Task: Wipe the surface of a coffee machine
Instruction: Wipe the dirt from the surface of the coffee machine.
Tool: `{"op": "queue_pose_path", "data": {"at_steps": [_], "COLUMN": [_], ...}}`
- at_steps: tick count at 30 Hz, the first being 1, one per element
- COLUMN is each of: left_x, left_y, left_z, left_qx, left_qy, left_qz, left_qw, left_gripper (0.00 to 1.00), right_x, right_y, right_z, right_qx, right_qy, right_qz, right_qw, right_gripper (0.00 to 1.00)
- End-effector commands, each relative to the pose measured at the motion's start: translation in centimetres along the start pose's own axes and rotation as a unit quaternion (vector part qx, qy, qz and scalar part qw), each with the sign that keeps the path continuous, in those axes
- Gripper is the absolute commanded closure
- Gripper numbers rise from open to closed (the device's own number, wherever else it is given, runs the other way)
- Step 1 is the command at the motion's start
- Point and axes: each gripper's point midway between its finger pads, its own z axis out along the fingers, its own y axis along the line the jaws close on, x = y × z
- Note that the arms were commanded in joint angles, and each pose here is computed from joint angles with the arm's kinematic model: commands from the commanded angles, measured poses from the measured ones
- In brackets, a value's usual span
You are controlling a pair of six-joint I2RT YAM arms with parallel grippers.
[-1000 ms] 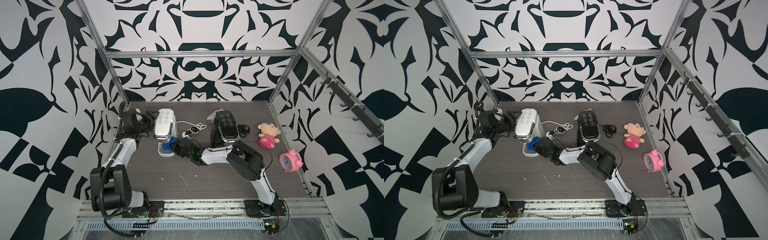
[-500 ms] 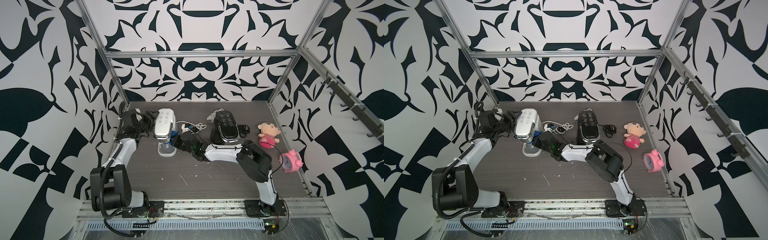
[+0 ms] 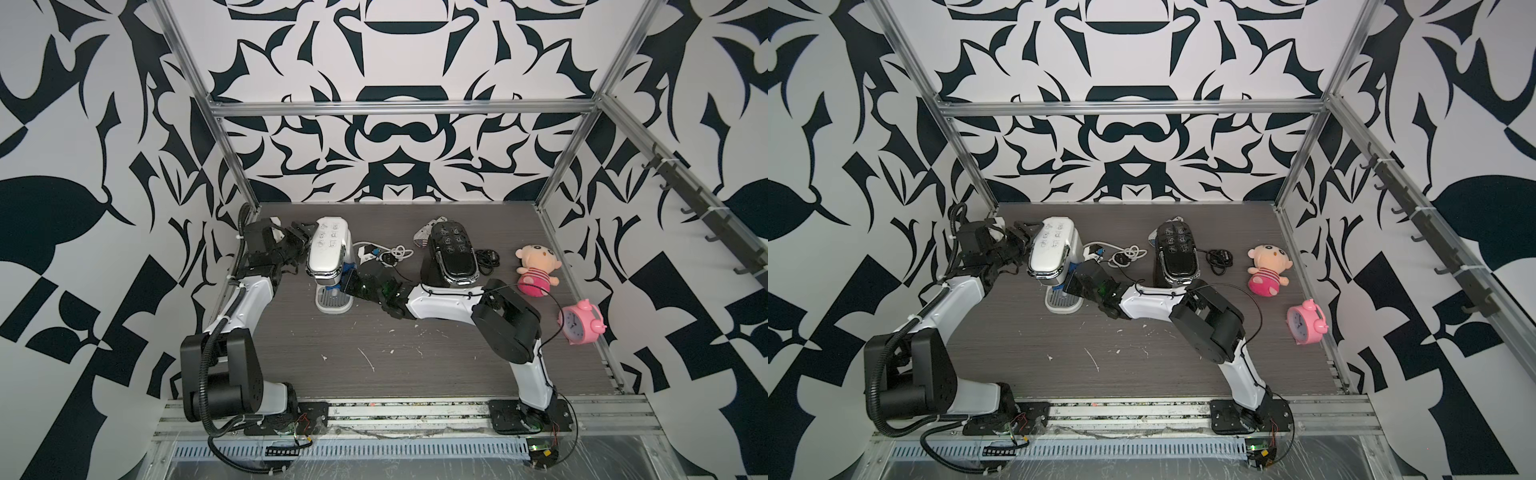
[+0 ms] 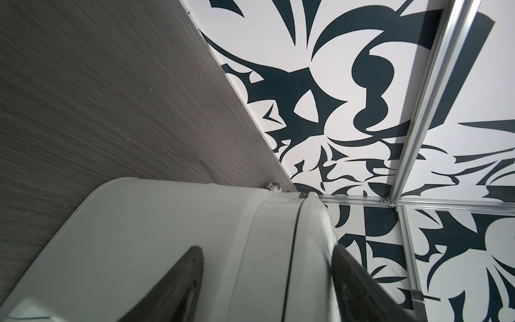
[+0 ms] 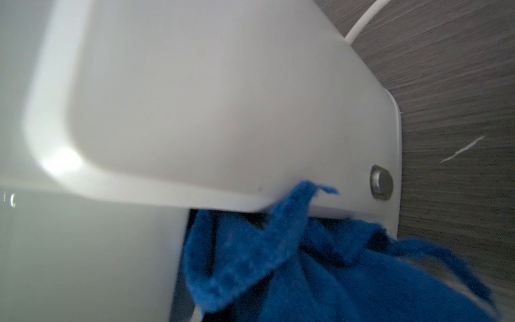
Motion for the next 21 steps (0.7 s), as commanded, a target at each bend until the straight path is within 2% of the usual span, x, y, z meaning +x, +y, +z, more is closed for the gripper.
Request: {"op": "queue_pose_path", "data": {"at_steps": [1,8,11,16,21], "left_x": [4.4,4.6,4.6,4.5,4.6], "left_y": [6.3,6.3,6.2,6.0,6.1], "left_z": [0.8,0.9,0.8,0.7,0.9], "left_qx": [-0.088,-0.088,-0.087,-0.084,-0.084], "left_qy": [0.071,0.072,0.072,0.071,0.074], "left_qz": [-0.069,-0.070,-0.069,-0.067,-0.070], "left_qw": [0.991,0.991,0.991,0.992,0.991], "left_gripper": [0.26,0.26,0.26,0.26,0.26], "right_x": [0.8,2.4,2.9,0.6,-2.3], "right_y": [-1.2,3.4,3.6,2.6,4.0], "right_z": [0.5,0.9,1.2,0.4,-1.3], "right_qx": [0.014,-0.032,-0.043,-0.029,-0.023], "right_qy": [0.004,0.021,0.024,-0.002,-0.033], "right_qz": [0.002,-0.016,-0.004,-0.001,-0.039], "right_qw": [1.000,0.999,0.999,1.000,0.998], "right_gripper": [1.00,1.00,1.00,1.00,1.00]}}
